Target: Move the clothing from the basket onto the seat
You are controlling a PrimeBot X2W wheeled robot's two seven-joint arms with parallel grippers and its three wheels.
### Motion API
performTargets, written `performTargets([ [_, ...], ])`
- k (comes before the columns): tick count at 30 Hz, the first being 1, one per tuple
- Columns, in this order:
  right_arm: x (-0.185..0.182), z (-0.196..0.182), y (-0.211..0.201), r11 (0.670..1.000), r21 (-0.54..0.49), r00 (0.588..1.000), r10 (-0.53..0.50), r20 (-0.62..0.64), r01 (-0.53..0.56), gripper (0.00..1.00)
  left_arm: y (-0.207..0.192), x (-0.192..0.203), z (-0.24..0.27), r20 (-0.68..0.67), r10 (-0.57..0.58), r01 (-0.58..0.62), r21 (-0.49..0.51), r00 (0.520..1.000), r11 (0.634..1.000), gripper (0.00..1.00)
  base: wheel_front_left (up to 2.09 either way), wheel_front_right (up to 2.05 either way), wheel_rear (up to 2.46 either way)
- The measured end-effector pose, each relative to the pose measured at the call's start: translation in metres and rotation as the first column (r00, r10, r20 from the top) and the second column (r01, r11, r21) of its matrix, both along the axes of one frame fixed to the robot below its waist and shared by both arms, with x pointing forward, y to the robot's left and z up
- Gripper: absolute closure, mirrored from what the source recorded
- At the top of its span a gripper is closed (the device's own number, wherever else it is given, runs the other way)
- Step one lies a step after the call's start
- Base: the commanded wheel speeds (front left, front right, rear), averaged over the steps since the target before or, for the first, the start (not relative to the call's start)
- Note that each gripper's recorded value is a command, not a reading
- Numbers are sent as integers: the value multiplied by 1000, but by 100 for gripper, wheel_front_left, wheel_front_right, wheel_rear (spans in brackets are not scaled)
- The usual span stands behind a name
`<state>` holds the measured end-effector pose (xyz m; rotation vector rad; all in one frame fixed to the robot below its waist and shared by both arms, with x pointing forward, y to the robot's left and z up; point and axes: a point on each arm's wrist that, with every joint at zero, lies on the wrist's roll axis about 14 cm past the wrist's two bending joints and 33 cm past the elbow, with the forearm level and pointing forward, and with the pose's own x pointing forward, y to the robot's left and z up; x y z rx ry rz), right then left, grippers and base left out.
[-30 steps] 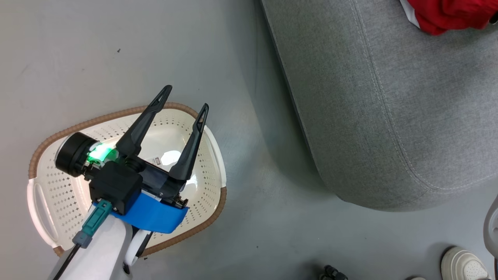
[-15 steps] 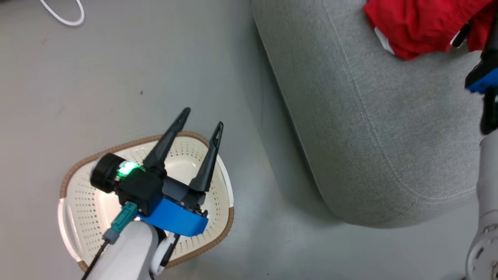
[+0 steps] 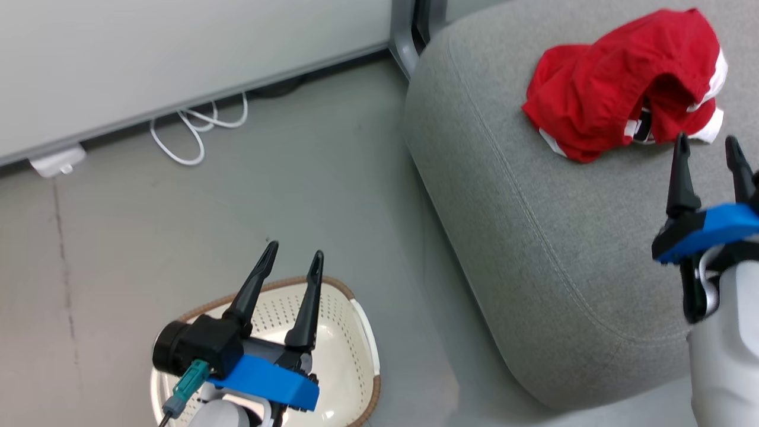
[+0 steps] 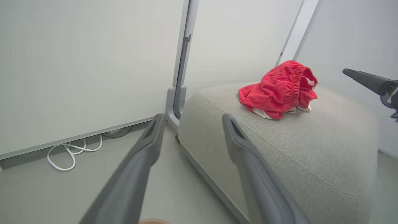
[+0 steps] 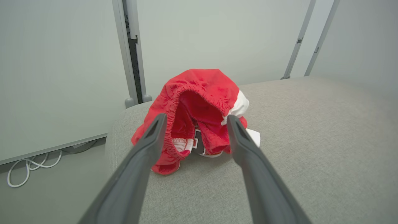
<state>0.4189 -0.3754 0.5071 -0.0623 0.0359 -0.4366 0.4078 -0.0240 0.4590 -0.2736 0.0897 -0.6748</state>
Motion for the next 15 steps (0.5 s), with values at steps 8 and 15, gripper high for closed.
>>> performTargets([
  [8, -45, 8, 23, 1000, -9, 998, 27, 61, -27, 0, 37, -19, 14, 11, 128, -128, 12, 992, 992, 0, 0, 0, 0],
  [15, -62, 4, 62, 993, -18, 990, 119, 71, -118, 0, 72, -30, 20, 27, 237, -237, 23, 971, 971, 0, 0, 0, 0],
])
